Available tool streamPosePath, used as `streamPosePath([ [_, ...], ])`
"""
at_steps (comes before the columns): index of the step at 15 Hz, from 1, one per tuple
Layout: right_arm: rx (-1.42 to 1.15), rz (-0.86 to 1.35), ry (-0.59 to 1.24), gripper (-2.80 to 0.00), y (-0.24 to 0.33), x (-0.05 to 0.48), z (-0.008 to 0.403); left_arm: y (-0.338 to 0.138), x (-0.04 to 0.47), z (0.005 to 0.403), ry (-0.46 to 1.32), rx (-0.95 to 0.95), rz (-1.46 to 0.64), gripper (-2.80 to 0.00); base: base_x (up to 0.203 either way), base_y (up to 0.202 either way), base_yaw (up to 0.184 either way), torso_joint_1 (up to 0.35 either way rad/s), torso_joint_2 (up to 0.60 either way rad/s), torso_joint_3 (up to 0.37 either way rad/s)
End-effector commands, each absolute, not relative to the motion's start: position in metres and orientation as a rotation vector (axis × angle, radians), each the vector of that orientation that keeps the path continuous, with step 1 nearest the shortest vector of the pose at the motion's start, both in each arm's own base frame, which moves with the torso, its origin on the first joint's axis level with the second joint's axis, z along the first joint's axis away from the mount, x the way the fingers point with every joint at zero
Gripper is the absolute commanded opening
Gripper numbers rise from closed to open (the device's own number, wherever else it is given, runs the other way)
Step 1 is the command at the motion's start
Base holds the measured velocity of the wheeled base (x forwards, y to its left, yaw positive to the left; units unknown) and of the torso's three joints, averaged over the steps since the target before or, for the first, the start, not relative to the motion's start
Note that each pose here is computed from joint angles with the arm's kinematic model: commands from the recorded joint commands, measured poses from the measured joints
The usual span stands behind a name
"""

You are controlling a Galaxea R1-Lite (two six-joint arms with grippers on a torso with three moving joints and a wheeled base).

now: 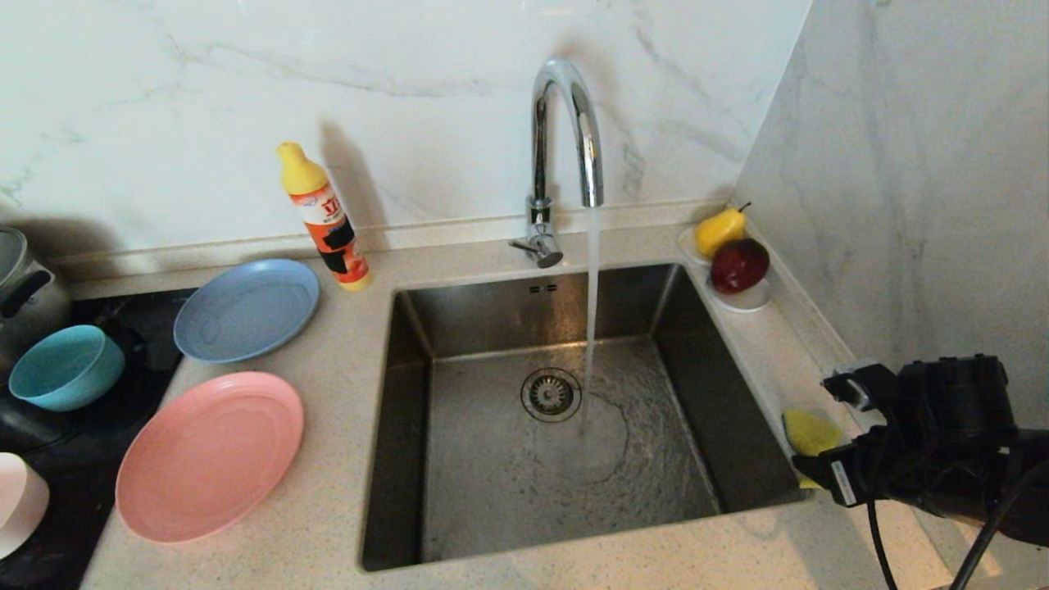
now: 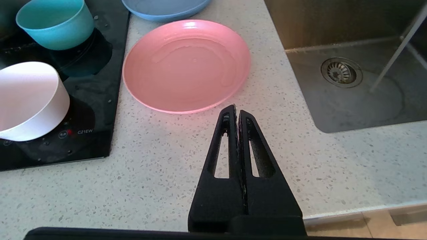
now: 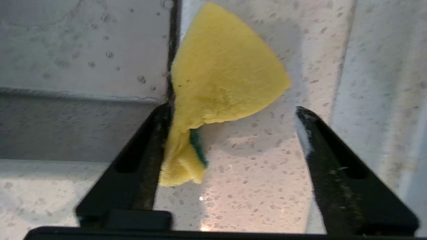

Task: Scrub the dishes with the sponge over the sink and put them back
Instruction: Put down the sponge

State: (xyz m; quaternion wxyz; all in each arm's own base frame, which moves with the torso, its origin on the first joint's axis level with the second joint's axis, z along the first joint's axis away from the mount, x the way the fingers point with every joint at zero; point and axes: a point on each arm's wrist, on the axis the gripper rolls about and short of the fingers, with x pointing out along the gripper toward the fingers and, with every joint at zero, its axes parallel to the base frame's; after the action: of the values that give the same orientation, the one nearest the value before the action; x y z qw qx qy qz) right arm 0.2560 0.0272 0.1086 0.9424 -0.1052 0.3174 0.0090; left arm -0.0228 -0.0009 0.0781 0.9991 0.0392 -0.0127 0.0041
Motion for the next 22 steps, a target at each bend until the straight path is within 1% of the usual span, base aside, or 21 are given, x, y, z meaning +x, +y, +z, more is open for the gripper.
streamPosePath([
  [1,-0.221,-0.001,0.629,0.00,0.027,0.257,0.113,-0.001,-0.021,0.073,-0.006,0.078,0.007,-2.80,0.000,0.000,0.000,0.000,0.00,0.000],
  [6,-0.231,-0.039,0.599,0.00,0.026,0.258,0.120,-0.001,-0.021,0.073,-0.005,0.078,0.009,-2.80,0.000,0.000,0.000,0.000,0.00,0.000],
  [13,-0.273,-0.077,0.620,0.00,0.025,0.257,0.117,-0.001,-0.021,0.073,-0.006,0.078,0.007,-2.80,0.000,0.000,0.000,0.000,0.00,0.000],
  [16,-0.270,-0.069,0.595,0.00,0.027,0.258,0.122,-0.001,-0.021,0.073,-0.006,0.078,0.007,-2.80,0.000,0.000,0.000,0.000,0.00,0.000],
  [17,-0.269,-0.064,0.588,-0.74,0.027,0.257,0.124,-0.001,-0.021,0.073,-0.006,0.078,0.006,-2.80,0.000,0.000,0.000,0.000,0.00,0.000],
  [18,-0.271,-0.059,0.580,-2.80,0.028,0.255,0.127,-0.001,-0.021,0.073,-0.006,0.078,0.007,-2.80,0.000,0.000,0.000,0.000,0.00,0.000],
  [22,-0.270,-0.063,0.556,-2.80,0.029,0.256,0.132,-0.001,-0.021,0.073,-0.006,0.079,0.007,-2.80,0.000,0.000,0.000,0.000,0.00,0.000],
])
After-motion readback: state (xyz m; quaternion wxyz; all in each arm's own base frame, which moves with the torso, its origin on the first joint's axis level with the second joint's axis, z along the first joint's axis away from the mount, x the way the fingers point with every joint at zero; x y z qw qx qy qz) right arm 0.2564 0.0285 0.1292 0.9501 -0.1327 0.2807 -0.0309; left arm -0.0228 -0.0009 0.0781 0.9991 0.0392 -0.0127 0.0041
